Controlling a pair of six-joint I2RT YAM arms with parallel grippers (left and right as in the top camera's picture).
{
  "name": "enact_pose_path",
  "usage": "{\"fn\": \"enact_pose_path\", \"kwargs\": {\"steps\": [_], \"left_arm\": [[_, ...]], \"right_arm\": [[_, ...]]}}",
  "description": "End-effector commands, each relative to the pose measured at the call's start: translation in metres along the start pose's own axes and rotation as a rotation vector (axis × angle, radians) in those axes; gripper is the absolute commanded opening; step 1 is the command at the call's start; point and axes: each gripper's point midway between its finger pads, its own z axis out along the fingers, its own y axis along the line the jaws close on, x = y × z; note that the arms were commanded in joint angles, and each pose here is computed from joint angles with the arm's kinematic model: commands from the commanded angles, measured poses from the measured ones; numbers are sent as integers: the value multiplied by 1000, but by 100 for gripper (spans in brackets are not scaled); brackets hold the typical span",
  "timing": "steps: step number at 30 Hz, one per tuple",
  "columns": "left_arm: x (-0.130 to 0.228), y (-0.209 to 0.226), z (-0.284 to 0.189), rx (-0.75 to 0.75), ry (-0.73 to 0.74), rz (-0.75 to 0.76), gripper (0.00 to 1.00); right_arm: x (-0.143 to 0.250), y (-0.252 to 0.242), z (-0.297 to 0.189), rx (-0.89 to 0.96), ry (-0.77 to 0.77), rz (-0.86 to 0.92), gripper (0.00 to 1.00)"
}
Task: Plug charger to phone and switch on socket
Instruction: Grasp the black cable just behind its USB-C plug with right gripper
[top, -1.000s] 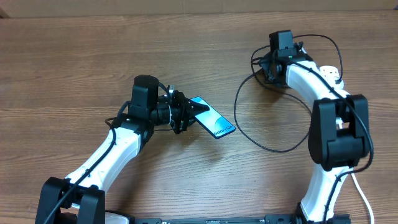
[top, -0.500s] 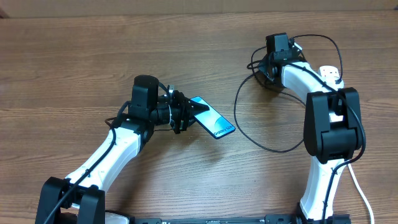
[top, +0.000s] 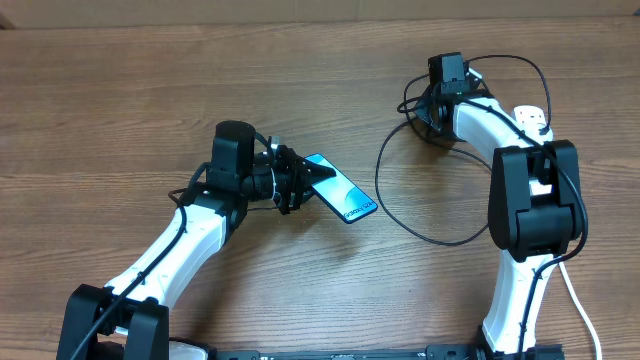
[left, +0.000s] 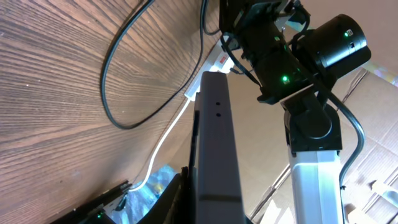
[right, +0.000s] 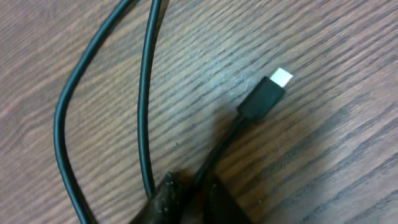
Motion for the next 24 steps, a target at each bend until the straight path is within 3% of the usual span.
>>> {"fn": "enact_pose_path", "kwargs": {"steps": [1,6,10,13,17,18,20,24], "left_arm": [[4,-15,-4,30,4,53,13],[4,-15,-4,30,4,53,13],[4,-15,-4,30,4,53,13],[3,-15,-4,30,1,53,13],[3,-15,-4,30,2,53,13],[3,-15,-4,30,2,53,13],[3,-15,-4,30,1,53,13],[2,-15,-4,30,-4,52,13]], "right_arm": [[31,-14,15,39,110,-29,8],[37,-19,14,61,137,-33,5],[44,-25,12,94,158,95,12],[50,-31,11,125,181,175,5],[52,-32,10,131,188,173,4],[52,-32,10,130,188,173,7],[52,-32,10,131,187,181,26],[59,-39,8,171,209,260,28]]}}
